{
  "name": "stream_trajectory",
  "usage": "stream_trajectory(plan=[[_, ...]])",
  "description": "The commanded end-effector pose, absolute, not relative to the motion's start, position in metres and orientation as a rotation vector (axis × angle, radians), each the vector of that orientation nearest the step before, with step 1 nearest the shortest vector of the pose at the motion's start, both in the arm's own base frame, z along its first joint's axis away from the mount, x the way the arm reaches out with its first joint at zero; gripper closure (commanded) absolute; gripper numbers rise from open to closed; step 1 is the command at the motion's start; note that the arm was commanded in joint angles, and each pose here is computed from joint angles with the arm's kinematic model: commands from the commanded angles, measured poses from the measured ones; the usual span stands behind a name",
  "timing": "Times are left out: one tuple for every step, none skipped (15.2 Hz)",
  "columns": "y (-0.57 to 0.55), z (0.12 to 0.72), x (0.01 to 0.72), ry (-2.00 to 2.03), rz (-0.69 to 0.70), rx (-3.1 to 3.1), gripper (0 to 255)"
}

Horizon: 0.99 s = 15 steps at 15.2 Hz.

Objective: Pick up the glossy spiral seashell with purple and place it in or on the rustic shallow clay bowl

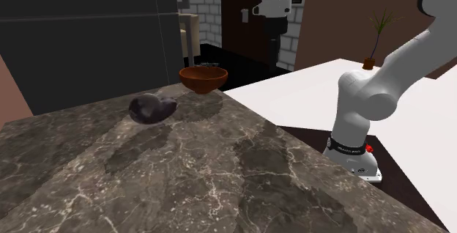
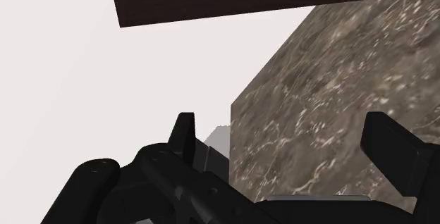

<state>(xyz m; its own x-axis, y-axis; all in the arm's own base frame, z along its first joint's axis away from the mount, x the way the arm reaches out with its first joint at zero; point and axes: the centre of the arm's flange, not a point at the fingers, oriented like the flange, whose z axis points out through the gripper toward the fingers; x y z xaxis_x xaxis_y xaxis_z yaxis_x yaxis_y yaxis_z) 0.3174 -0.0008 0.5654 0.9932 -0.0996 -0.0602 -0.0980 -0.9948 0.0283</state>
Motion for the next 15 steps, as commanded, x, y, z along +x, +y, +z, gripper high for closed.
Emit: stream_trajectory(plan=[[-0.001,0.565,0.317,-0.154,-0.096,3.111,0],[0.007,0.566,0.327,-0.143,-0.092,3.112,0],[0.016,0.566,0.337,-0.132,-0.089,3.114,0],[0.024,0.566,0.347,-0.121,-0.085,3.115,0],[0.033,0.566,0.356,-0.110,-0.081,3.117,0],[0.041,0.567,0.366,-0.099,-0.077,3.118,0],[0.050,0.567,0.375,-0.088,-0.074,3.119,0],[0.059,0.567,0.385,-0.077,-0.070,3.120,0],[0.068,0.568,0.394,-0.065,-0.066,3.121,0],[0.077,0.568,0.403,-0.054,-0.063,3.123,0],[0.085,0.568,0.413,-0.043,-0.059,3.124,0],[0.094,0.569,0.422,-0.032,-0.055,3.125,0],[0.103,0.569,0.431,-0.021,-0.051,3.126,0],[0.113,0.570,0.440,-0.010,-0.048,3.127,0],[0.122,0.571,0.449,0.001,-0.044,3.127,0]])
